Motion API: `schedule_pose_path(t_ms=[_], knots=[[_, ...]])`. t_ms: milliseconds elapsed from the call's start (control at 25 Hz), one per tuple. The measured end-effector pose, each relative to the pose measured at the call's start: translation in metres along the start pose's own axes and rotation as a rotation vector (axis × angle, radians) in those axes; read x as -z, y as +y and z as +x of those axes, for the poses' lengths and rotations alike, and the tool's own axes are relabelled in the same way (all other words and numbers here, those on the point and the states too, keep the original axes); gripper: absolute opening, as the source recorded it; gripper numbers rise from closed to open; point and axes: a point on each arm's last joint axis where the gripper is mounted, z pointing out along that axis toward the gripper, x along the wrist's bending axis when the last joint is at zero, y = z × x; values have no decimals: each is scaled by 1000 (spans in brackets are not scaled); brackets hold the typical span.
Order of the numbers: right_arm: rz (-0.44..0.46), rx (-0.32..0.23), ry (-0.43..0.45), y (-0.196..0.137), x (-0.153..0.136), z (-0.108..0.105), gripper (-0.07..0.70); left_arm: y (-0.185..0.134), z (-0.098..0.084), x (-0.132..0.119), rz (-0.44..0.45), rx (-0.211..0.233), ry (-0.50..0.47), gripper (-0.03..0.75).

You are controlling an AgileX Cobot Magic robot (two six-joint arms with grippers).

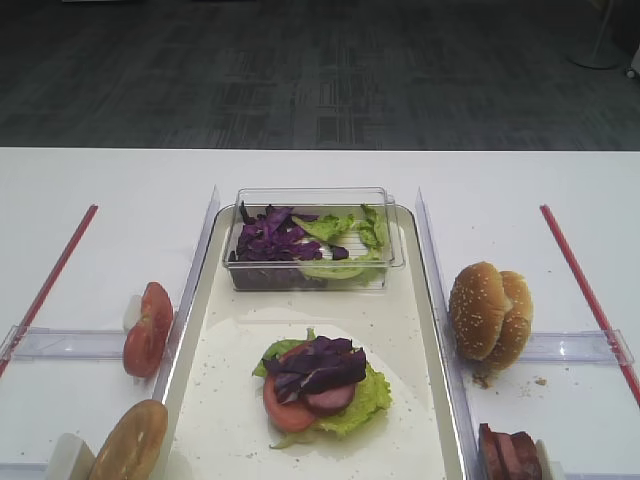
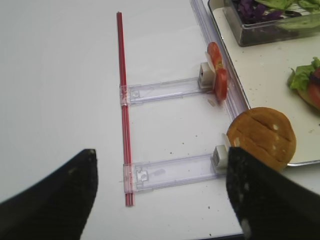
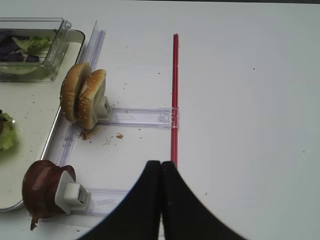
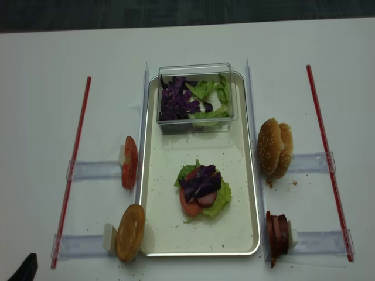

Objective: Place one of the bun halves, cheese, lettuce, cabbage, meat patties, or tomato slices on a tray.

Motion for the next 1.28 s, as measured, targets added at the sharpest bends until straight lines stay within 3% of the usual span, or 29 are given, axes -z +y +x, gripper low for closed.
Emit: schedule_pose_path(t_ms=[1280], knots=[[0, -4, 0, 0, 0, 0, 364, 0, 0, 0, -3, 6, -1, 493]])
